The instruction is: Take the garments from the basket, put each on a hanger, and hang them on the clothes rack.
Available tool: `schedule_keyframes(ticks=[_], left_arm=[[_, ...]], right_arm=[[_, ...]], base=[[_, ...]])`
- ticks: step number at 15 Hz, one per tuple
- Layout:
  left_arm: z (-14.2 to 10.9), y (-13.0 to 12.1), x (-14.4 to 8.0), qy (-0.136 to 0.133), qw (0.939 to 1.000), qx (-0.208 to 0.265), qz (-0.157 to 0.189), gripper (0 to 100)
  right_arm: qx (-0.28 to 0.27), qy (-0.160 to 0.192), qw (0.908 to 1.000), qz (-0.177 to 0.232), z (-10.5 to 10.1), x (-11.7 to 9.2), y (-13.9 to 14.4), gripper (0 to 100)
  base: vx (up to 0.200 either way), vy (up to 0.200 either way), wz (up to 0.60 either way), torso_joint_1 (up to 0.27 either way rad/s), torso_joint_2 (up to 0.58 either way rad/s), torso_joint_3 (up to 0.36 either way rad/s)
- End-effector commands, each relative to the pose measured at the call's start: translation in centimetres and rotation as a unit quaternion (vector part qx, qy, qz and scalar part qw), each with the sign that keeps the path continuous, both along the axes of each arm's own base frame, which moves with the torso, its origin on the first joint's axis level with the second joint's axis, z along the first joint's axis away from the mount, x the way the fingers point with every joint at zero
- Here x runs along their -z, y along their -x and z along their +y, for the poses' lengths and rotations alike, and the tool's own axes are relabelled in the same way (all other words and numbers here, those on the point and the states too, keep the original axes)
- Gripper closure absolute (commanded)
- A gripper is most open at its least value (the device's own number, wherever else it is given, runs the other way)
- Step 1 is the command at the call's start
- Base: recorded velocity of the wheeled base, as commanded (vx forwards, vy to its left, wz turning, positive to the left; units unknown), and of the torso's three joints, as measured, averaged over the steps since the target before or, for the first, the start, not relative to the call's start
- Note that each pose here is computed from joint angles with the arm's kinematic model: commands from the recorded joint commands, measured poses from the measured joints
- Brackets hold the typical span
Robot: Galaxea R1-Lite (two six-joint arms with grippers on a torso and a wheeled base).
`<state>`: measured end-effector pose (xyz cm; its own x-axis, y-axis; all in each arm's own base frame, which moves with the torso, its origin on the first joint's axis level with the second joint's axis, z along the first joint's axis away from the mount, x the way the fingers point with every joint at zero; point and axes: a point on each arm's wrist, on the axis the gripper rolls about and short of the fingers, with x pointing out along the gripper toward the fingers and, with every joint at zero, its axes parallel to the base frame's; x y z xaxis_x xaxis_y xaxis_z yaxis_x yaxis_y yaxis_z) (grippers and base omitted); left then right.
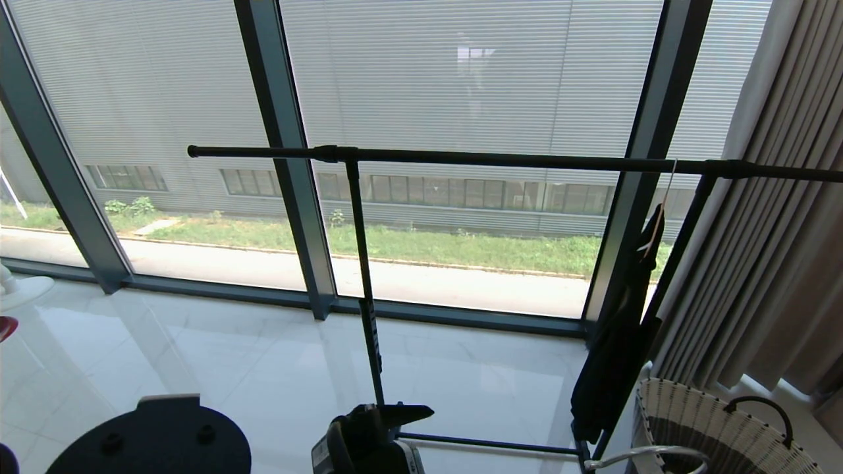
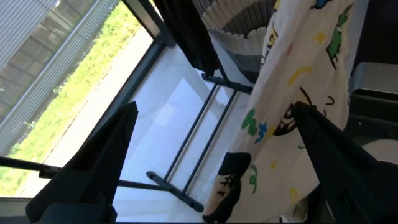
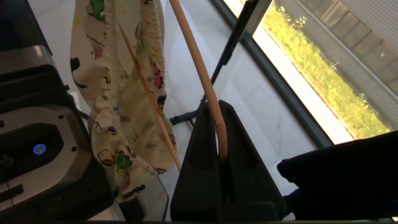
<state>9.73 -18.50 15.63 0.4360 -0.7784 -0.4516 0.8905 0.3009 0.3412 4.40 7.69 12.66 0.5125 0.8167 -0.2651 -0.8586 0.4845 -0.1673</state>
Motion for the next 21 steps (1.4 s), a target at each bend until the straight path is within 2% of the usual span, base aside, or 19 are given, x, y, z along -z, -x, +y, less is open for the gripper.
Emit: schedule_keyframes(ticks=[1, 4, 6, 7, 14, 16, 17, 19, 21], left_arm=[[-1.3, 0.2, 1.3, -0.026, 0.9994, 0.019, 0.013, 0], [-1.4, -0.5, 2.0, -0.041, 0.9989, 0.005, 0.021, 0], [-1.2, -0.8, 2.0, -0.041, 0.9989, -0.004, 0.022, 0], [-1.2, -0.8, 2.0, -0.041, 0.9989, -0.004, 0.022, 100], [-1.4, -1.1, 2.3, -0.045, 0.9986, -0.010, 0.025, 100], [-1.4, -1.3, 2.4, -0.047, 0.9985, -0.015, 0.025, 100], [-1.5, -1.4, 2.3, -0.041, 0.9988, -0.015, 0.022, 100], [-1.9, -1.7, 2.4, -0.030, 0.9992, -0.024, 0.010, 100], [-2.0, -1.9, 2.6, -0.036, 0.9983, -0.044, 0.001, 100]], right_arm=[[-0.006, -0.007, 0.9999, -0.005, 0.2, -0.5, 0.0, 100], [-0.026, -0.001, 0.9995, -0.015, 0.5, -0.8, 0.2, 100], [-0.042, 0.002, 0.9989, -0.020, 0.6, -0.8, 0.4, 100], [-0.043, 0.000, 0.9988, -0.023, 0.7, -1.0, 0.4, 100], [-0.053, 0.008, 0.9979, -0.037, 0.7, -1.1, 0.5, 100], [-0.058, 0.027, 0.9967, -0.050, 0.6, -0.7, 0.6, 100], [-0.059, 0.032, 0.9964, -0.052, 0.5, -0.5, 0.6, 0], [-0.057, 0.031, 0.9964, -0.053, 0.5, -0.5, 0.6, 0], [-0.049, 0.027, 0.9968, -0.057, 0.2, -0.6, 0.7, 0]], base=[[0.000, 0.000, 0.00, 0.000, 0.00, 0.000], [0.000, 0.000, 0.00, 0.000, 0.00, 0.000], [0.000, 0.000, 0.00, 0.000, 0.00, 0.000], [0.000, 0.000, 0.00, 0.000, 0.00, 0.000], [0.000, 0.000, 0.00, 0.000, 0.00, 0.000], [0.000, 0.000, 0.00, 0.000, 0.00, 0.000], [0.000, 0.000, 0.00, 0.000, 0.00, 0.000], [0.000, 0.000, 0.00, 0.000, 0.00, 0.000], [0.000, 0.000, 0.00, 0.000, 0.00, 0.000]])
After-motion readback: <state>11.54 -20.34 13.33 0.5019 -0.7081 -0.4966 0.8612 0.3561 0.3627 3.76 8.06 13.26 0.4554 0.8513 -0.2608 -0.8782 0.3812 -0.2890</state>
